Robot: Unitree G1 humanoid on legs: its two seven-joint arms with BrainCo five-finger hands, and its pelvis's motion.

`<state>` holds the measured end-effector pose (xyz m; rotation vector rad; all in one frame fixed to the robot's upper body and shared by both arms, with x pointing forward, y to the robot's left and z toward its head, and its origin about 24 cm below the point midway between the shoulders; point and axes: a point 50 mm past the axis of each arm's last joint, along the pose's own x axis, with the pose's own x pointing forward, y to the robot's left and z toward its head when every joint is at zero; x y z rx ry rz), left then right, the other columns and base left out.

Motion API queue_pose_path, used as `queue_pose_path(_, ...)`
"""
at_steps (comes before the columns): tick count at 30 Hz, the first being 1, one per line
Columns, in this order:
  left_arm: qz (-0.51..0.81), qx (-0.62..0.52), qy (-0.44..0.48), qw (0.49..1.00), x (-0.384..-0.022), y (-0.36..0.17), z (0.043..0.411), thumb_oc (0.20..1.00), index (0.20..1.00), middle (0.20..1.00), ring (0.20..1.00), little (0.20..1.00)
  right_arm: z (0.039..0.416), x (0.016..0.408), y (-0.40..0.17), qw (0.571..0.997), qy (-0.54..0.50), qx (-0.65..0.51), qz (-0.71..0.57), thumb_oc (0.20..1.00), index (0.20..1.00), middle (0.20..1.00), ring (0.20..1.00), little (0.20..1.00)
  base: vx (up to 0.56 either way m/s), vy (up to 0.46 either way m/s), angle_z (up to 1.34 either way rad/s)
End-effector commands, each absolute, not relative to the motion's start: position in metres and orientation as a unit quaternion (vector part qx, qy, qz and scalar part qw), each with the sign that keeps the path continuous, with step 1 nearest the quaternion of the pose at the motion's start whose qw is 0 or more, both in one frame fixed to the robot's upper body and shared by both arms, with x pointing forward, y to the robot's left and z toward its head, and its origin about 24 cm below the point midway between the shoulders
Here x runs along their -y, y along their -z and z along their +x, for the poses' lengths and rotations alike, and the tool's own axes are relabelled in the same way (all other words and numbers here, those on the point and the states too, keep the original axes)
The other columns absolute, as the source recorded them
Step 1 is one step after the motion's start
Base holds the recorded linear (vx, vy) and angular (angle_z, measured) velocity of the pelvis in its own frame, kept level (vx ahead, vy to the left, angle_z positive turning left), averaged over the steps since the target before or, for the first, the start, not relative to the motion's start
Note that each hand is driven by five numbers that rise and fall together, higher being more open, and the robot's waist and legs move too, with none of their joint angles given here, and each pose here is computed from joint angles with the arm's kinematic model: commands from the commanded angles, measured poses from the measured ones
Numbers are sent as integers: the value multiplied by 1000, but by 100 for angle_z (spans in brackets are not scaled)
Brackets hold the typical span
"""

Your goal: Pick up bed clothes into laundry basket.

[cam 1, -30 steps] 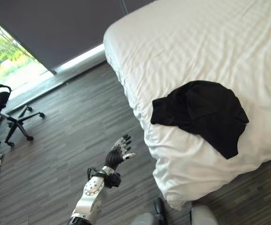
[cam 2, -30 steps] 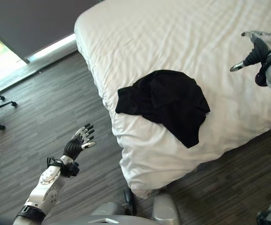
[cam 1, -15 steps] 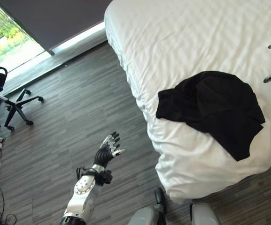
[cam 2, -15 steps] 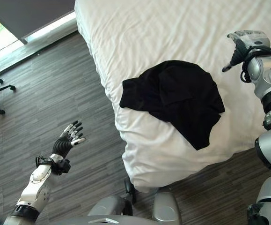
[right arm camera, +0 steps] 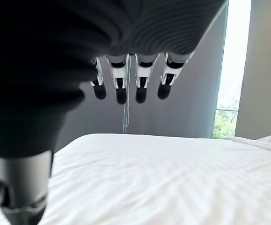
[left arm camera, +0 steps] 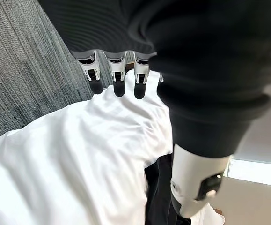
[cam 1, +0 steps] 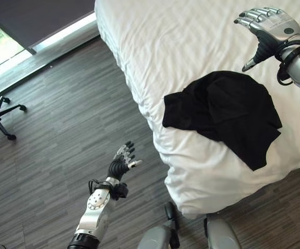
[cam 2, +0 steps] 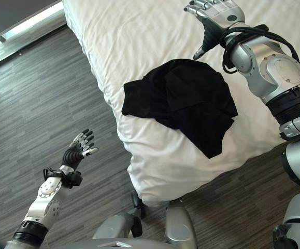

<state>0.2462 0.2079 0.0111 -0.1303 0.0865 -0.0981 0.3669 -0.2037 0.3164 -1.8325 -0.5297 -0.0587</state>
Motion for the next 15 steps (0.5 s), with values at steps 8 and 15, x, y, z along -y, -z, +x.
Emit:
queue_pose_path(8,-38,-6,32,999,-219,-25,251,1000,1000,1000,1000,1000,392,216,-284,620,36,151,-769,1000,1000,1000,1000,1000,-33,0,-1)
queue_pose_path(15,-28,17,20,999,-221,-36,260,1000,1000,1000,1000,1000,413,222,-228,667,18,47,-743,1000,1000,1000,1000,1000,-54,-19,6)
